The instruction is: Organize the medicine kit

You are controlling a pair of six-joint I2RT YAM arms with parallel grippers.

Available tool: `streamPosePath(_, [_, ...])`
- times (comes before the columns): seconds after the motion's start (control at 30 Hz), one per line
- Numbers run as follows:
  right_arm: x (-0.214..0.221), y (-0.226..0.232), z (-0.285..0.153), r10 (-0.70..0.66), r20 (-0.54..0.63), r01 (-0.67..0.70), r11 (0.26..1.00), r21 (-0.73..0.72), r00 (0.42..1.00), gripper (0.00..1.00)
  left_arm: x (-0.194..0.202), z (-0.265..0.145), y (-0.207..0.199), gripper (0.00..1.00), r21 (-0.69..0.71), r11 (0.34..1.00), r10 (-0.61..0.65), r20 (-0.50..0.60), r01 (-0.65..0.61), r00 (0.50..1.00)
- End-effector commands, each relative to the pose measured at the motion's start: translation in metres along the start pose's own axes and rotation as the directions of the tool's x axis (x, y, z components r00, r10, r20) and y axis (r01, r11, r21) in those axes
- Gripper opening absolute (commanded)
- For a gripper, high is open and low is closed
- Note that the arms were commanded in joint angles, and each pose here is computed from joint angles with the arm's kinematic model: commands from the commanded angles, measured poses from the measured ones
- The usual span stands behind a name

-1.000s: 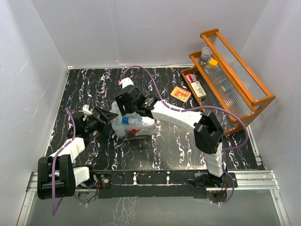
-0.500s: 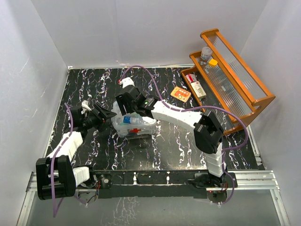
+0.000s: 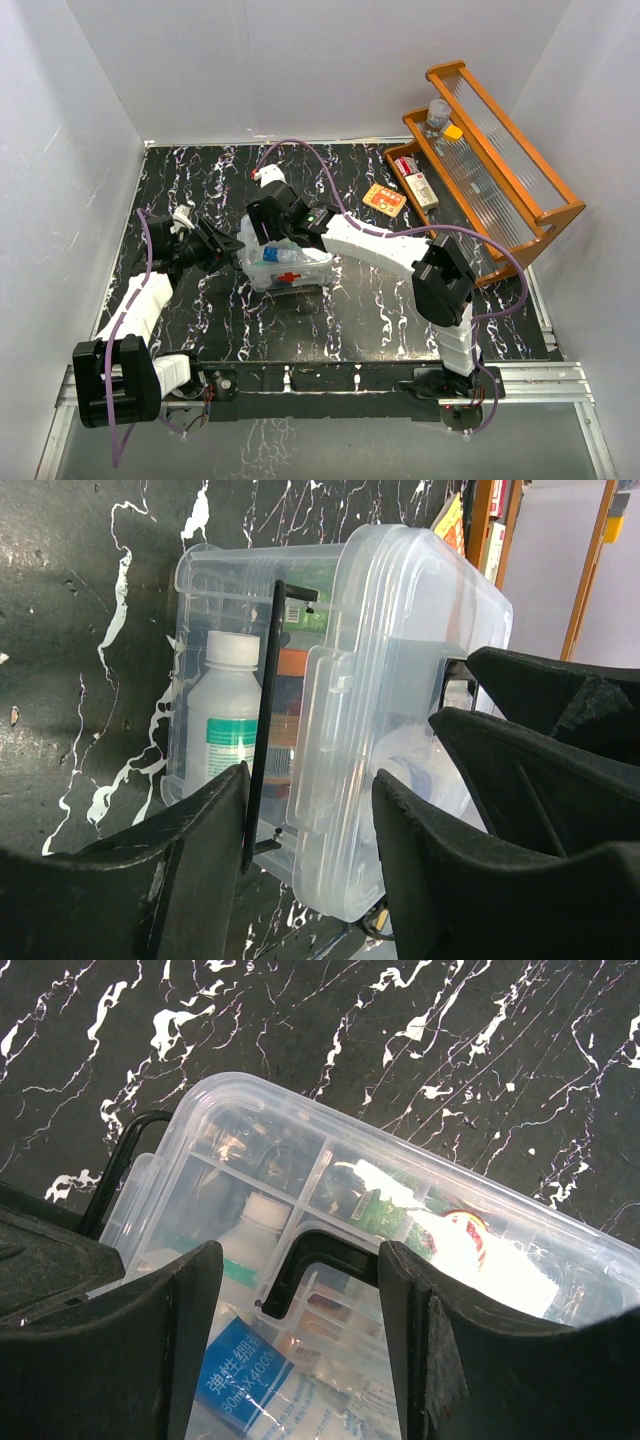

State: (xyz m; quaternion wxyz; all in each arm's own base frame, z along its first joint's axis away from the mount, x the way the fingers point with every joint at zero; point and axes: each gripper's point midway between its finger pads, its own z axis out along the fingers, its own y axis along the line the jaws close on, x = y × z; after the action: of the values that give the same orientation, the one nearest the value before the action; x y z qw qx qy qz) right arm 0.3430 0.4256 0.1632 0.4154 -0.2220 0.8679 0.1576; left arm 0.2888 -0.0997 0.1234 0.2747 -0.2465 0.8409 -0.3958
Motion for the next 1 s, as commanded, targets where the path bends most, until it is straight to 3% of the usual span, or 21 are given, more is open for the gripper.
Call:
streamPosePath(0.0, [0.065,-0.002,0.011,-0.006,-0.197,0.007,1.000,0.002,0.980,0.60,0.008,-0.008,-0.005,0.50,-0.003,1.000,0.023,-0.040,-0.024,0.999])
streamPosePath(0.37, [0.071,-0.002,0.012,-0.008,-0.211,0.008,1.000,-0.003,0.977,0.60,0.015,-0.015,0.012,0.41,-0.109,0.992,0.055,-0.094,-0.065,0.994])
streamPosePath(0.63, [0.072,-0.001,0.014,-0.004,-0.216,0.002,1.000,-0.008,0.976,0.59,0.022,-0.019,0.005,0.35,-0.083,0.994,0.056,-0.127,-0.067,0.990])
streamPosePath(0.97, [0.076,0.002,0.015,-0.003,-0.227,-0.001,1.000,-0.020,0.974,0.59,0.023,-0.021,0.006,0.20,-0.086,0.991,0.087,-0.154,-0.101,0.984])
